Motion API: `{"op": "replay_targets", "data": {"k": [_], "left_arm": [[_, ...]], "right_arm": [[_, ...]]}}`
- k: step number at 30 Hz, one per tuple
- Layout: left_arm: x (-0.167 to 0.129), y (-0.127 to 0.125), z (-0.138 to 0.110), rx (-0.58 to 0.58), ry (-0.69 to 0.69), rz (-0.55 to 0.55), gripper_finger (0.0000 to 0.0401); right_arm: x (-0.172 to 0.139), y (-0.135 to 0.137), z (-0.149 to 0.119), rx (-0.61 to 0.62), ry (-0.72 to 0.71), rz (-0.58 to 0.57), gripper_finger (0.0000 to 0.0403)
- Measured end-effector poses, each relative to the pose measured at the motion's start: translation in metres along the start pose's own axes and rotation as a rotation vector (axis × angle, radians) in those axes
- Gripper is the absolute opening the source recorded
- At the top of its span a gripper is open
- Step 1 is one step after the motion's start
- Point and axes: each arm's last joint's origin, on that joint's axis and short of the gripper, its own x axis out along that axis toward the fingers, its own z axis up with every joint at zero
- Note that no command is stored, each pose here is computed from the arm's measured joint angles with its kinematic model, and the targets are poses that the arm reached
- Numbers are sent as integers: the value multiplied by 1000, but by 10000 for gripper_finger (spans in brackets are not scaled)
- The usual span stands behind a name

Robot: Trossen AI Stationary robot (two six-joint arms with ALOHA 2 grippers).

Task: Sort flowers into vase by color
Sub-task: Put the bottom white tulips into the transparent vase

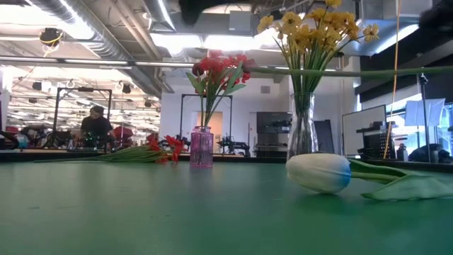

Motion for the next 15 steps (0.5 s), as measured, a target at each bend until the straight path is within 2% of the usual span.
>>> {"op": "replay_targets", "data": {"k": [4, 8, 15], "left_arm": [[8, 1, 16, 29, 36, 22, 266], [17, 8, 21, -2, 70, -31, 266], [37, 19, 8, -64, 149, -112, 266]], "right_arm": [[-3, -11, 17, -35, -12, -4, 14], [-8, -22, 32, -56, -32, -4, 23], [-22, -37, 58, -75, -93, 5, 20]]}}
